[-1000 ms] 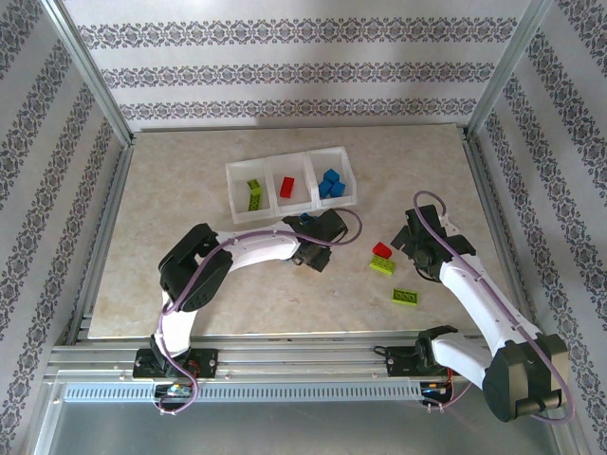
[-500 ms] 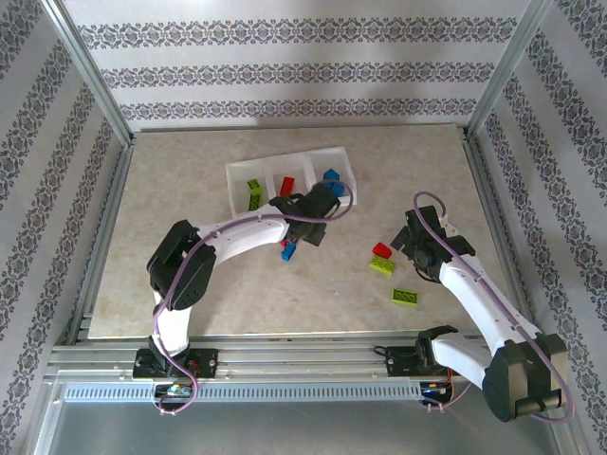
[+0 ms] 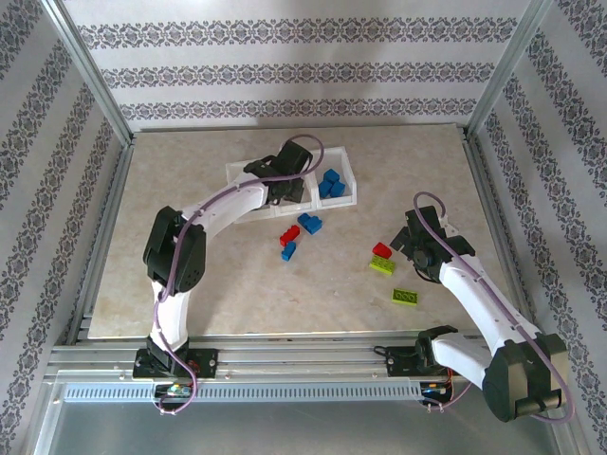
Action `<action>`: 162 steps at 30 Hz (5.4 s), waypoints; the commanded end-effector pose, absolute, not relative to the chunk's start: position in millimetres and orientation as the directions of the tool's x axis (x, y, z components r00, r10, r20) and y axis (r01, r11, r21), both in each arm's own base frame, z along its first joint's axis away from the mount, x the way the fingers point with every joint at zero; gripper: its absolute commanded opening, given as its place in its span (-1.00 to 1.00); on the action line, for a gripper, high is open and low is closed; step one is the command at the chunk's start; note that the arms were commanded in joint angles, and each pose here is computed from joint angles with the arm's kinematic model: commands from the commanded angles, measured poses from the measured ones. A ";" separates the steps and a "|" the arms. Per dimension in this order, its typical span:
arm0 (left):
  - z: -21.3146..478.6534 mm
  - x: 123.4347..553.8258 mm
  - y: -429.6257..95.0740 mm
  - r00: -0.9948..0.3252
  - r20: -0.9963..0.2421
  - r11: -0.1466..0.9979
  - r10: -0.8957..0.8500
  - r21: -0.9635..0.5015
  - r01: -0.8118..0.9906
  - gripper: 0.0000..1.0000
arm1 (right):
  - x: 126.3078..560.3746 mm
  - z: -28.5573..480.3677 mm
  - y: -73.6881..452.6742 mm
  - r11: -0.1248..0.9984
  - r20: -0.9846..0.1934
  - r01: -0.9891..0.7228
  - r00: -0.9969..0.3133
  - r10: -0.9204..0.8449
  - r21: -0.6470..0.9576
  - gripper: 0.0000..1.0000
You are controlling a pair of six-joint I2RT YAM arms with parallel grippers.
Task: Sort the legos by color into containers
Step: Place the lego in the container, then pick up the lego from the center of the table, then place the lego in the container.
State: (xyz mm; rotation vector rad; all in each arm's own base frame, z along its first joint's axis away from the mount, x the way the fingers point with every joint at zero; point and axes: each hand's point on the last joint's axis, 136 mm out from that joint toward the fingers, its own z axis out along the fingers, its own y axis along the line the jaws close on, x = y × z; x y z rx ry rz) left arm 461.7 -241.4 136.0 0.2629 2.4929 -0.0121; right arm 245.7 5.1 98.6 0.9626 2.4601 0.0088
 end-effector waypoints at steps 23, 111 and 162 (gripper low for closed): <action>108.5 499.3 -240.6 -0.842 -0.510 0.982 0.175 0.031 0.185 -0.07 | 244.1 93.7 8.4 0.743 -0.419 0.640 -0.630 0.654 0.197 0.97; 29.8 375.1 -244.8 -0.907 -0.414 0.983 0.078 -0.120 0.139 -0.27 | 299.0 62.9 96.9 0.970 -0.217 0.243 -0.946 0.242 0.023 0.65; 127.3 458.0 -237.9 -0.807 -0.584 0.996 0.089 0.035 0.085 -0.63 | 282.5 19.5 55.5 0.939 -0.112 0.315 -0.947 0.301 -0.141 0.62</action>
